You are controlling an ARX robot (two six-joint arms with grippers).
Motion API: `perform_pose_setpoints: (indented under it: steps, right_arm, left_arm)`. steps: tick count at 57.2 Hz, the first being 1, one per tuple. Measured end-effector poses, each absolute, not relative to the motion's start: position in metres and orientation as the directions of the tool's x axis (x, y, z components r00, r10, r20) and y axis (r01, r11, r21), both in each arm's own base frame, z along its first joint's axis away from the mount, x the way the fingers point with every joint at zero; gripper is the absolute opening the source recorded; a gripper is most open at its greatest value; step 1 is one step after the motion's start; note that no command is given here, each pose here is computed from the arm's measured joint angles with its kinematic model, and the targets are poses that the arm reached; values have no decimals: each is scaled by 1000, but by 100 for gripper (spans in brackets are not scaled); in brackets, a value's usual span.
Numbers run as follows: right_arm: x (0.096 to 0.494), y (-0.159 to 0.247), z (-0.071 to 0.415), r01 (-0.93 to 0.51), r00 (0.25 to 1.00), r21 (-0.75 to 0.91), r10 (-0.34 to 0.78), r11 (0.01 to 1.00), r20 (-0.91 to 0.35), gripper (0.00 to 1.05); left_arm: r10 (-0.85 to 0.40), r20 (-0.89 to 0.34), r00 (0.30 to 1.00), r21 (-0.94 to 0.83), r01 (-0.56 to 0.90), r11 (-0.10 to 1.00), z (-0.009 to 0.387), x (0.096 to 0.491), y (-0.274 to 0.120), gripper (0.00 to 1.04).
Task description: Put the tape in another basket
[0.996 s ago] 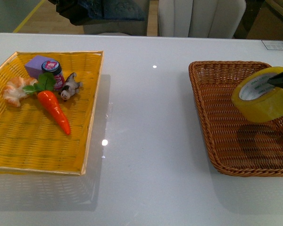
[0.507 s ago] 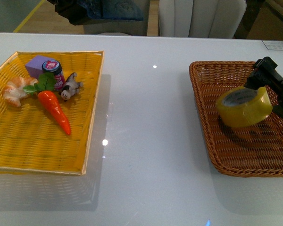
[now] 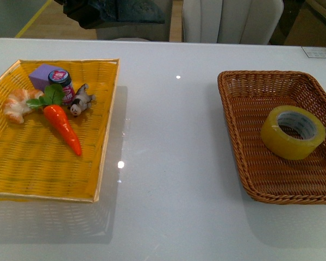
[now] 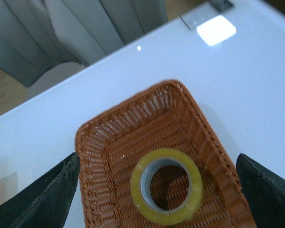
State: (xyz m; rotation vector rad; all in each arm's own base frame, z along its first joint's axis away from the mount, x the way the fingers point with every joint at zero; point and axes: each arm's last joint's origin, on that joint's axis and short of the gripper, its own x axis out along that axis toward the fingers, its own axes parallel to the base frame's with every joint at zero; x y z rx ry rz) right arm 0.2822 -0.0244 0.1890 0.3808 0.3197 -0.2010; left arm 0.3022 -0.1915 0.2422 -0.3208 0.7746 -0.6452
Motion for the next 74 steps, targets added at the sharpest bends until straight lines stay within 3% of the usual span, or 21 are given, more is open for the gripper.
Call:
perform_pose_setpoints:
  steps: [10, 15, 16, 18, 20, 23, 27, 33, 42, 47, 74]
  right_arm:
    - [262, -16, 223, 162, 971, 259, -106, 952, -214, 95]
    - [255, -14, 214, 38, 996, 161, -24, 986, -87, 82]
    - [251, -14, 211, 24, 998, 134, -15, 991, -67, 78]
    - [243, -11, 205, 2, 999, 95, 1, 996, -35, 70]
    - [238, -9, 203, 5, 1000, 70, -4, 998, -23, 65]
    - [229, -4, 201, 10, 1000, 49, -10, 999, -10, 56]
    - [220, -2, 198, 7, 1000, 31, -7, 999, -5, 46]
    - [206, -2, 191, 8, 1000, 22, -8, 1000, -9, 29]
    - [187, 0, 184, -3, 1000, 7, 3, 1000, -9, 1]
    - [178, 0, 181, 0, 1000, 4, 0, 1000, -10, 2]
    - [142, 0, 167, 2, 1000, 4, -2, 1000, 1, 2]
  left_arm:
    - [-645, -543, 538, -492, 418, 764, 242, 302, -192, 96]
    - [-644, -544, 538, -492, 418, 764, 242, 302, -192, 96]
    - [-631, -541, 557, -478, 414, 775, 242, 303, -192, 96]
    - [-562, -487, 668, -389, 410, 825, 238, 303, -193, 91]
    - [-424, -365, 829, -248, 352, 902, 233, 301, -188, 84]
    - [-278, -225, 934, -144, 250, 958, 226, 291, -174, 75]
    - [-93, -93, 991, -73, 86, 994, 223, 276, -148, 64]
    - [-7, 18, 1000, -63, 8, 998, 224, 254, -109, 47]
    - [-8, -10, 1000, -19, 8, 1000, 202, 224, -73, 18]
    - [-9, -13, 1000, -14, 9, 1000, 195, 211, -59, 2]
    - [-6, -11, 1000, -10, 6, 1000, 176, 158, -17, 2]
